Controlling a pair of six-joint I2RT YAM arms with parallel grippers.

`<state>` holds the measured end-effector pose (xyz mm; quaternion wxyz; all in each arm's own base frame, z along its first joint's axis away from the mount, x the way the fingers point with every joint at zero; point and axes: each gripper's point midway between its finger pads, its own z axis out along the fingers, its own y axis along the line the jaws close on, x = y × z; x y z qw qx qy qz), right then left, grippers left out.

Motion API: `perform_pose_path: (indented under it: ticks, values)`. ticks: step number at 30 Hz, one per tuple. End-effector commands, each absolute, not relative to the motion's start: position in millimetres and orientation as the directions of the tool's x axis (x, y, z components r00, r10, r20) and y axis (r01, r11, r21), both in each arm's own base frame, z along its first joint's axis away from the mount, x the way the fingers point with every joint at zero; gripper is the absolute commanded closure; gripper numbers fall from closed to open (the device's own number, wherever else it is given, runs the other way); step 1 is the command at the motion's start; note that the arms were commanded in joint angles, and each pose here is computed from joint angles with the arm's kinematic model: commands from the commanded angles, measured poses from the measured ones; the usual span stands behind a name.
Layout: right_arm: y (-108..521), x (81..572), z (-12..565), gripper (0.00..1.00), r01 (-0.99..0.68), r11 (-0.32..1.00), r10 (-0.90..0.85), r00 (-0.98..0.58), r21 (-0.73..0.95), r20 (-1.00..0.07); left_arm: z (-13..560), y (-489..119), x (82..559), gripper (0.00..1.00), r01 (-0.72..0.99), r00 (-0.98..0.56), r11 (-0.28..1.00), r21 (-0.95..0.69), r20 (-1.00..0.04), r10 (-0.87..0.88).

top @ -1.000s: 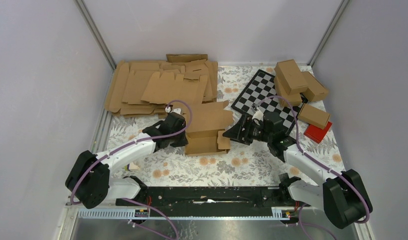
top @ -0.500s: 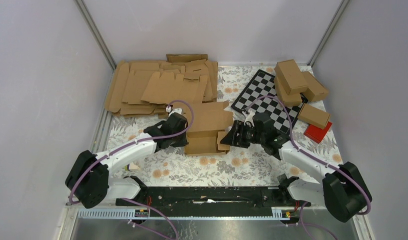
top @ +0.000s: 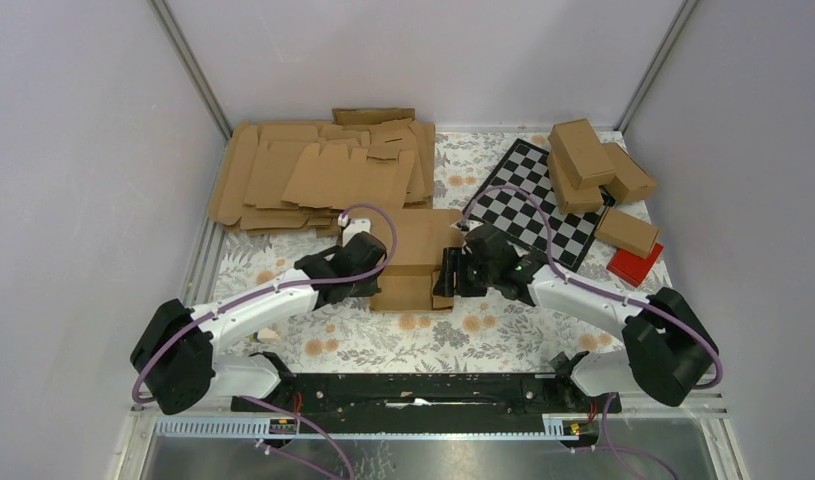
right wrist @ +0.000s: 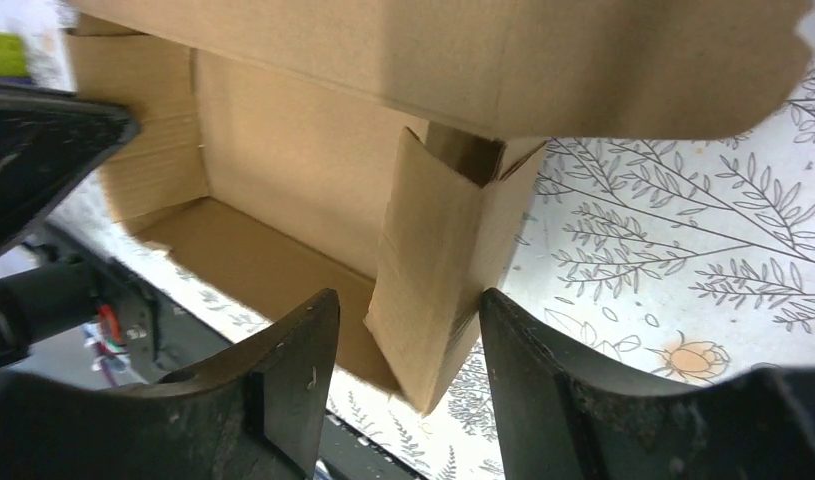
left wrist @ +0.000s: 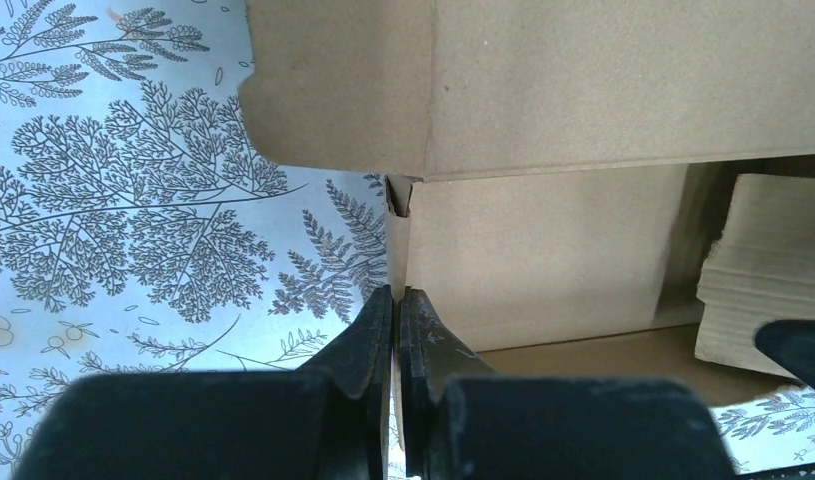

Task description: Fold the paper box

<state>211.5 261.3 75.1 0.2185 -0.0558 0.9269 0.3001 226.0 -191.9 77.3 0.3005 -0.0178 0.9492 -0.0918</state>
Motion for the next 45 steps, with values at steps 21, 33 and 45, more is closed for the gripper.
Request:
perform_pose_path:
  ticks: [21, 33, 45]
  values:
    - [210.6, 248.5, 39.9, 0.92, -0.202, 0.977, -0.206, -0.824, -0.066, -0.528, 107.6, -204.7, 235.0, 1.00, -0.069, -0.682, 0.967, -0.245, -0.696, -0.225]
    - [212.8, 251.3, 53.7, 0.60, -0.210, 0.977, -0.199, -0.798, -0.047, -0.569, 102.9, -210.2, 237.6, 1.00, -0.063, -0.695, 0.973, -0.221, -0.690, -0.202]
    - [206.2, 248.2, 50.8, 1.00, -0.186, 0.981, -0.188, -0.806, -0.062, -0.562, 102.1, -214.1, 235.5, 1.00, -0.055, -0.705, 0.971, -0.233, -0.679, -0.203]
